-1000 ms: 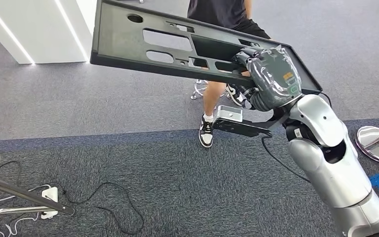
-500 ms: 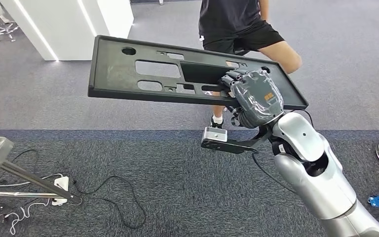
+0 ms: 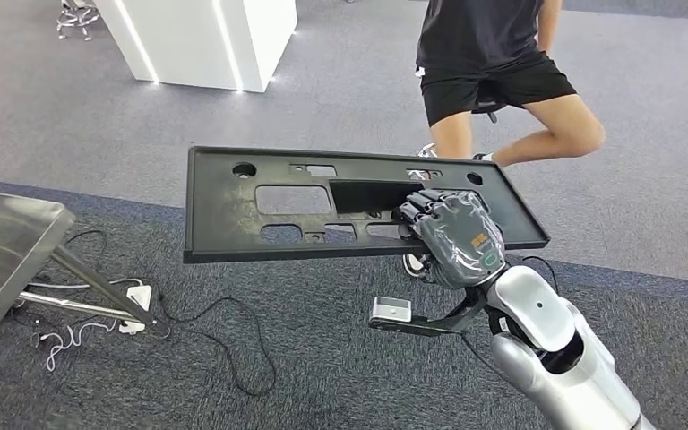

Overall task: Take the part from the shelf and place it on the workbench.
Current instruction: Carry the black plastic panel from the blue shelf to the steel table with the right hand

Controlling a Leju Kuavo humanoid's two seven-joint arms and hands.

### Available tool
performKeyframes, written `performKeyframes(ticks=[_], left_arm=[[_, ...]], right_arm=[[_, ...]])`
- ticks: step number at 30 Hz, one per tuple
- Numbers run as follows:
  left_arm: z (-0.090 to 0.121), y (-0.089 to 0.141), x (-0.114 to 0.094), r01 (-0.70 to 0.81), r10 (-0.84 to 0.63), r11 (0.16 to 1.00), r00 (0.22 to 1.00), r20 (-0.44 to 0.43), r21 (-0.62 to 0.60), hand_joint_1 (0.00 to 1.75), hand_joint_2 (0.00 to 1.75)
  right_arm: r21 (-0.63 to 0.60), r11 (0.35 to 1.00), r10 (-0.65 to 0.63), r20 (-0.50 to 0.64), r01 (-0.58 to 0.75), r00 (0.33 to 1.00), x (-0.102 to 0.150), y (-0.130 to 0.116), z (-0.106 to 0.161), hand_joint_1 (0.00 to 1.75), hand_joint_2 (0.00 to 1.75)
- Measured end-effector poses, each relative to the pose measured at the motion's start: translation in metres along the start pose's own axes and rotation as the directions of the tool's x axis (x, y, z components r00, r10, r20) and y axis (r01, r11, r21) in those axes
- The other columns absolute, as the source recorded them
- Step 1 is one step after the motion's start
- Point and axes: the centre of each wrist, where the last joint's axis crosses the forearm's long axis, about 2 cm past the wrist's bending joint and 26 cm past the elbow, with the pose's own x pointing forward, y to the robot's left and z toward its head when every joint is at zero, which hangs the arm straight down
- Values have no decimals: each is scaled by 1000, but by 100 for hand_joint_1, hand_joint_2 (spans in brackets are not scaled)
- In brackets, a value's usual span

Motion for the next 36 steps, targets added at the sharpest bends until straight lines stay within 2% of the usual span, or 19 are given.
performKeyframes(ticks=[6,13,32,36], left_arm=[[-2,-9,3,-36,36,999,999,-5,-1,0,175],[-2,-13,1,-59,60,998,997,-43,13,0,175],[-3,-10,-2,-52,52,999,998,-41,10,0,175],[-3,-10,-1,-32,32,999,999,-32,0,0,175]], right_arm=[[66,998,21,-19,-19,1000,-6,11,33,175,175],[103,994,52,-66,-45,996,-18,9,65,175,175],[102,991,99,-78,-91,992,-19,3,76,175,175],[134,986,107,-90,-95,990,-21,6,85,175,175]])
